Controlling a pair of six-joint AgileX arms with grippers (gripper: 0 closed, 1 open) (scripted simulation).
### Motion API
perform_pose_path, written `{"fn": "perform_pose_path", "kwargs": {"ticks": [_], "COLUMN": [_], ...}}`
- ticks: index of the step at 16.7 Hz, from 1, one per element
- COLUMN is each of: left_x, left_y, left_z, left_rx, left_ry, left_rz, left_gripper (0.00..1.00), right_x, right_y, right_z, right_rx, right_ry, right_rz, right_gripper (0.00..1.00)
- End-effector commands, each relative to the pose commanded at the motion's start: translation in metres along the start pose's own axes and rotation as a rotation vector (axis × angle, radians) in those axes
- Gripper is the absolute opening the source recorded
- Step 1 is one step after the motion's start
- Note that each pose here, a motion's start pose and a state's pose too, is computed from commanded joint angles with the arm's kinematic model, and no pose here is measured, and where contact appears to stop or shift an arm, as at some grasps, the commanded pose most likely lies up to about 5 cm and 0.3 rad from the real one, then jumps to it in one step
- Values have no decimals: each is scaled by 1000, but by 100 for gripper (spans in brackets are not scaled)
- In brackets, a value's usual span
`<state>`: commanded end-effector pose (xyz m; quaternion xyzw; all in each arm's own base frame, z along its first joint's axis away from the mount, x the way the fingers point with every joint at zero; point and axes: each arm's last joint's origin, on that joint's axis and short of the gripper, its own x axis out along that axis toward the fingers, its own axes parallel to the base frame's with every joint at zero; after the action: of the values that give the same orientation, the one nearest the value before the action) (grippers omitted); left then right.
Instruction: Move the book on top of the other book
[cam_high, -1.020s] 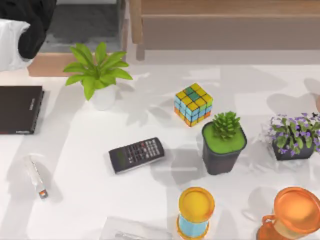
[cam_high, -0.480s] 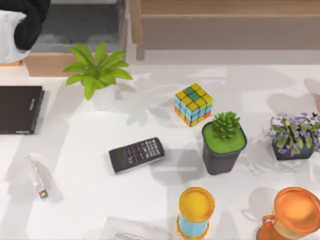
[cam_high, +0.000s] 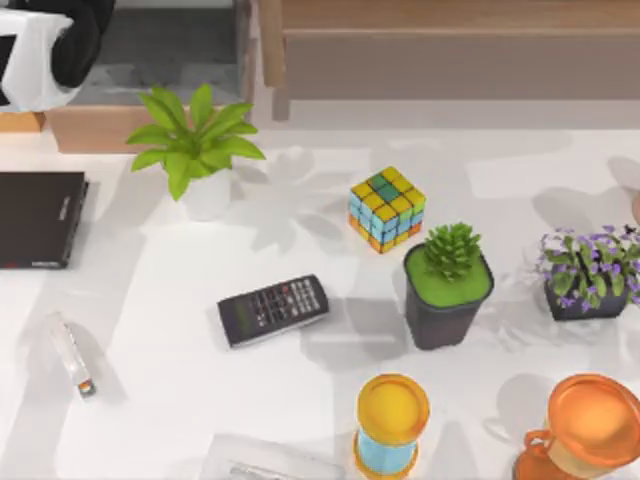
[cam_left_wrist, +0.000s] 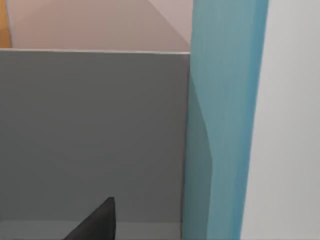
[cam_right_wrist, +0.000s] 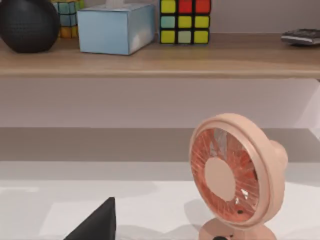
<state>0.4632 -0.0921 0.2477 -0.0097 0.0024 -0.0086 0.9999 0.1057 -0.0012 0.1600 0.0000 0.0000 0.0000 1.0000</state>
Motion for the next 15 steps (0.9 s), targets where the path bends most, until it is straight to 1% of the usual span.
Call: {"fn": "perform_pose_path", "kwargs": {"ticks": [1, 14, 15], "left_x": [0, 0, 0], "left_y": [0, 0, 0], "left_z": [0, 0, 0], "left_rx": [0, 0, 0], "left_ry": [0, 0, 0], "left_rz": [0, 0, 0], "left_gripper": [100, 2, 0], "right_x": [0, 0, 0], "right_y": [0, 0, 0], "right_z": [0, 0, 0], "right_rx": [0, 0, 0], "right_ry": [0, 0, 0], "right_rz": [0, 0, 0], "right_gripper": [100, 100, 100]}}
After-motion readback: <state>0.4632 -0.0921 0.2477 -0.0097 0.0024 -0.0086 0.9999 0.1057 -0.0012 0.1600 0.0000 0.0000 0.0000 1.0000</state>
